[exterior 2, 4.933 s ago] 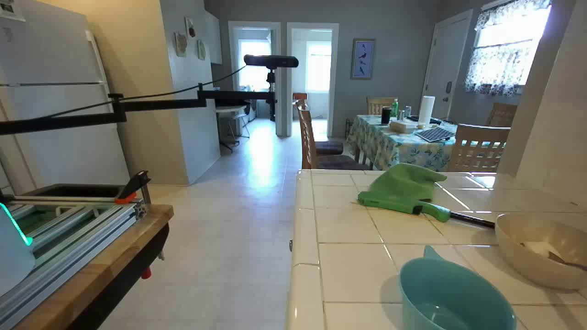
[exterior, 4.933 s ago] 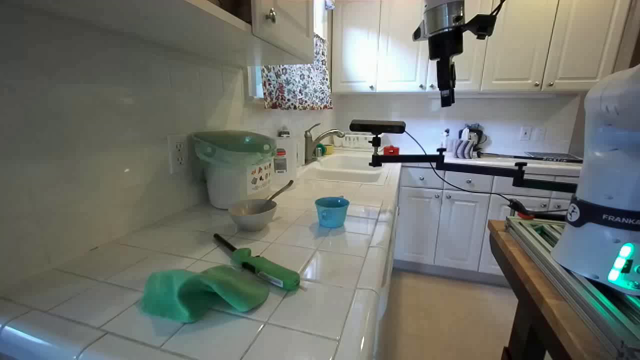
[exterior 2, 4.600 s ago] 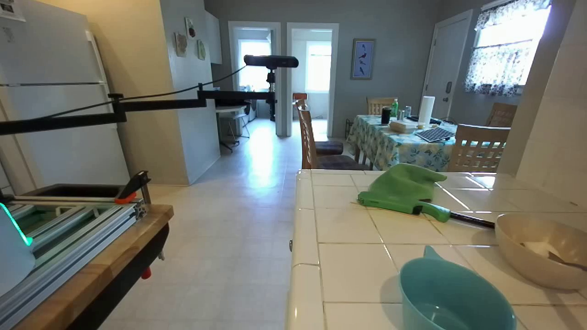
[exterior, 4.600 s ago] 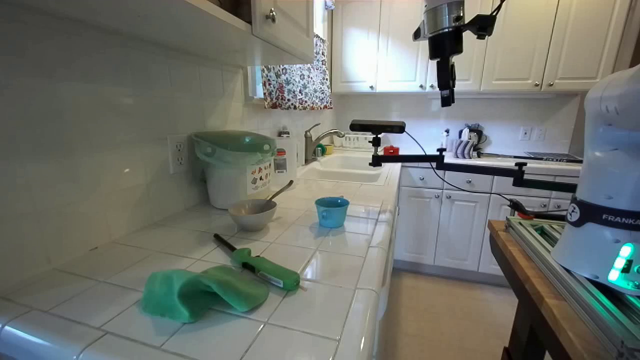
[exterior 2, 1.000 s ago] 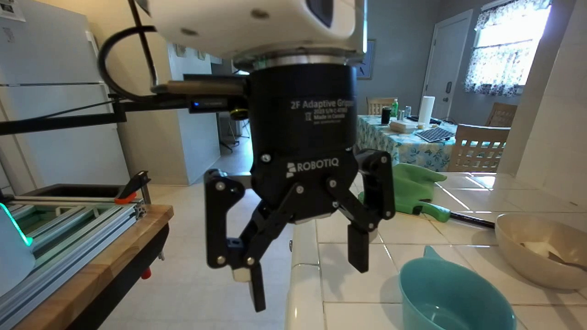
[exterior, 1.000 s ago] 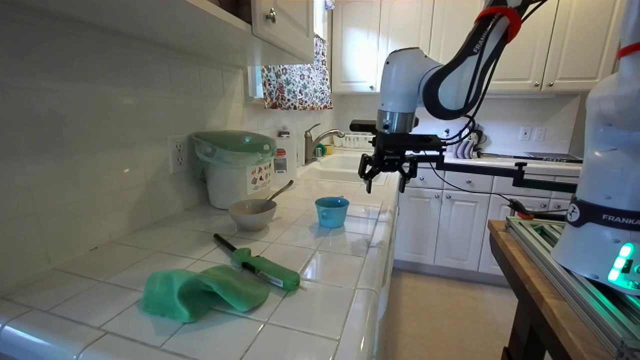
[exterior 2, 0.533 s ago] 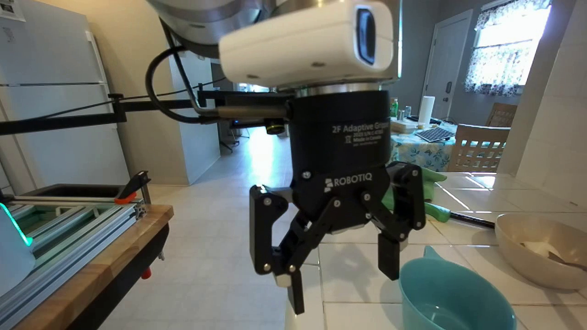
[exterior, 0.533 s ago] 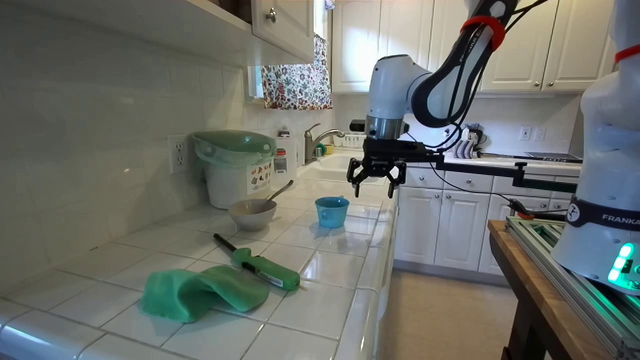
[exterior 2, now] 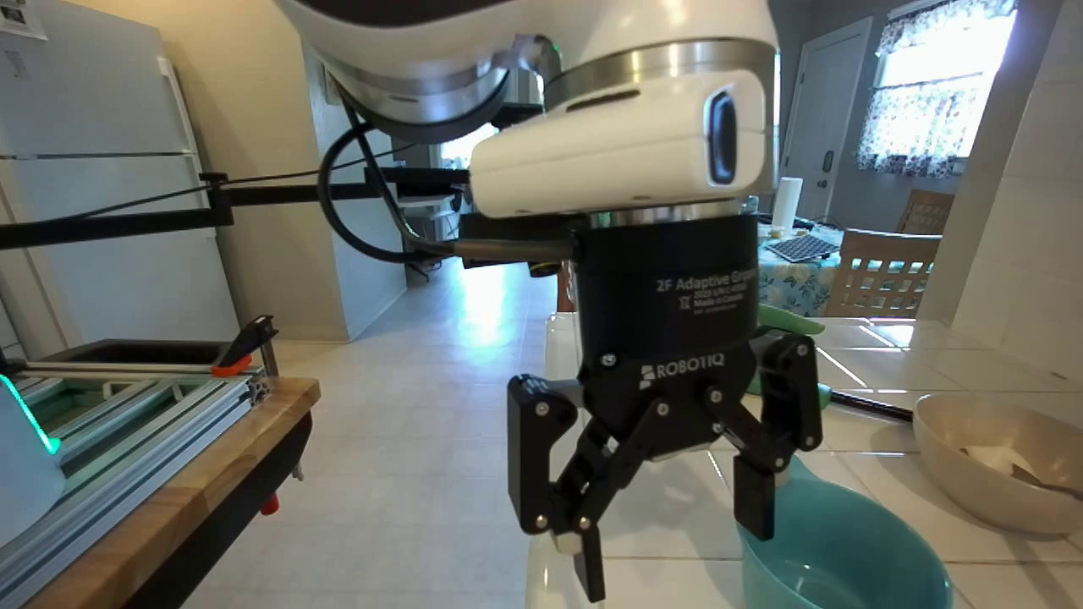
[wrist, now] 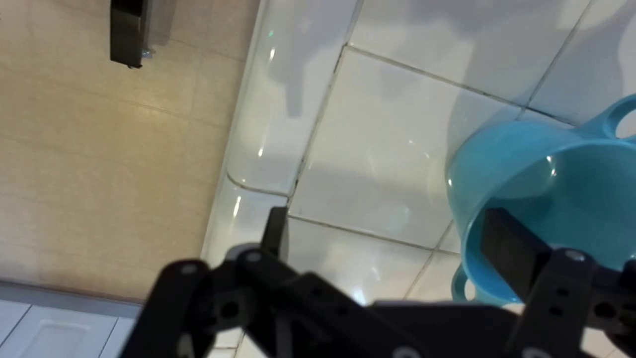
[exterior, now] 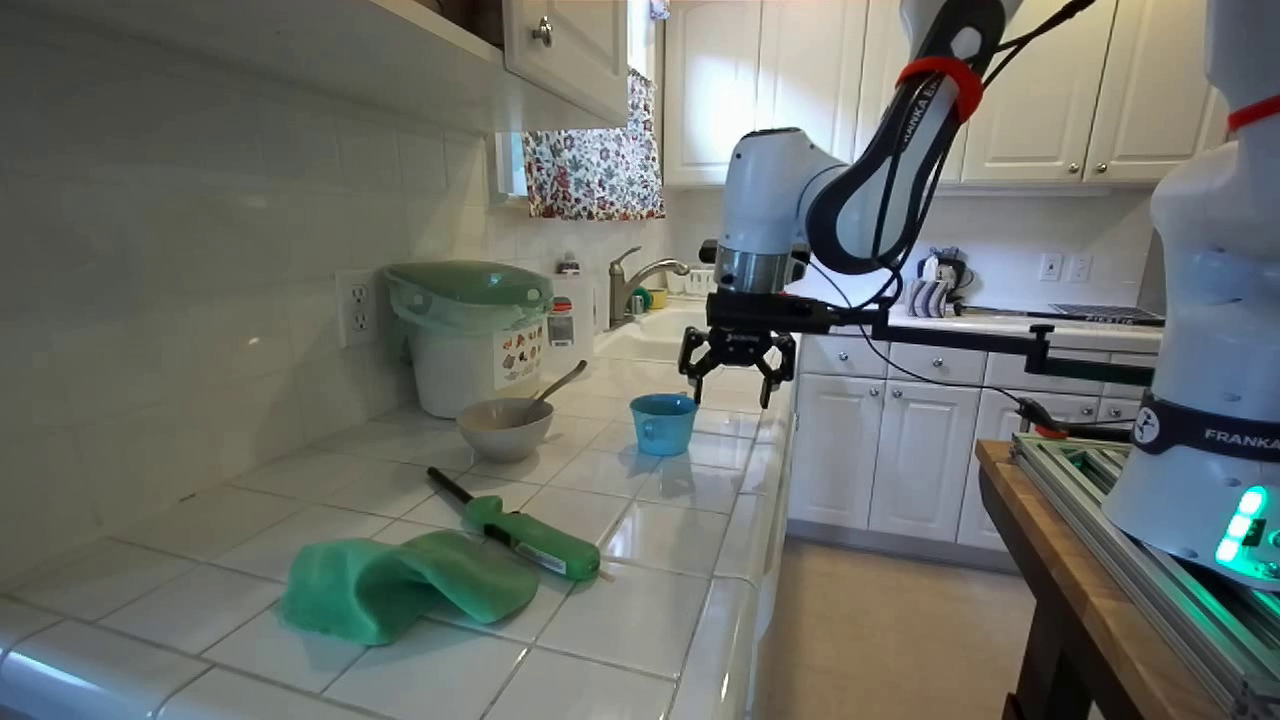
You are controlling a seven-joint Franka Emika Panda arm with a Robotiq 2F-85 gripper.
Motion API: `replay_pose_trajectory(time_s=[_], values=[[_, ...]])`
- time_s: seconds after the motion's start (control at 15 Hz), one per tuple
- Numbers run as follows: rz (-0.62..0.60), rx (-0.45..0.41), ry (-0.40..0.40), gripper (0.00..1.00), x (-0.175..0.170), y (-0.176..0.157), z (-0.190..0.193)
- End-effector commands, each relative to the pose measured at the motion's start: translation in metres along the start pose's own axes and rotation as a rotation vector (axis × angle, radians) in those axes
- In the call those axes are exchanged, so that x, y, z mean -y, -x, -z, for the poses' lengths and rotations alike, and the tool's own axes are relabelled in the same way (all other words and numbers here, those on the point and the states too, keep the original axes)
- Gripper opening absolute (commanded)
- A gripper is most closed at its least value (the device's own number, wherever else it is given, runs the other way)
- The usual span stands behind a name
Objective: Put the blue object inside the top cupboard
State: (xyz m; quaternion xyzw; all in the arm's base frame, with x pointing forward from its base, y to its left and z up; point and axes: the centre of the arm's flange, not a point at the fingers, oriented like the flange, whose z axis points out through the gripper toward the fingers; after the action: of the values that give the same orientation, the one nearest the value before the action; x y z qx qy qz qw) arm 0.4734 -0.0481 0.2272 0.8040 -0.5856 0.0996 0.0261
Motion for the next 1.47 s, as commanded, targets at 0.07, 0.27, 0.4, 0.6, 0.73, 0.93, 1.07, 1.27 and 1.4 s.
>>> replay_pose_trajectory(time_s=[0.07,0.27,0.4,0.6,0.73,0.93,1.07,1.27,1.4], values=[[-0.026,-0.012,-0.036,1.00,0.011,0.003,-0.007],[-0.026,-0.015,-0.050,1.00,0.015,0.005,-0.007],[-0.028,-0.018,-0.054,0.97,0.016,0.005,-0.008],[-0.033,-0.022,-0.055,0.81,0.016,0.002,-0.011],[-0.043,-0.026,-0.051,0.54,0.015,-0.002,-0.014],[-0.054,-0.030,-0.057,0.31,0.016,-0.006,-0.015],[-0.054,-0.032,-0.067,0.16,0.018,-0.007,-0.014],[-0.049,-0.033,-0.077,0.00,0.021,-0.004,-0.014],[-0.044,-0.031,-0.091,0.00,0.022,-0.003,-0.011]])
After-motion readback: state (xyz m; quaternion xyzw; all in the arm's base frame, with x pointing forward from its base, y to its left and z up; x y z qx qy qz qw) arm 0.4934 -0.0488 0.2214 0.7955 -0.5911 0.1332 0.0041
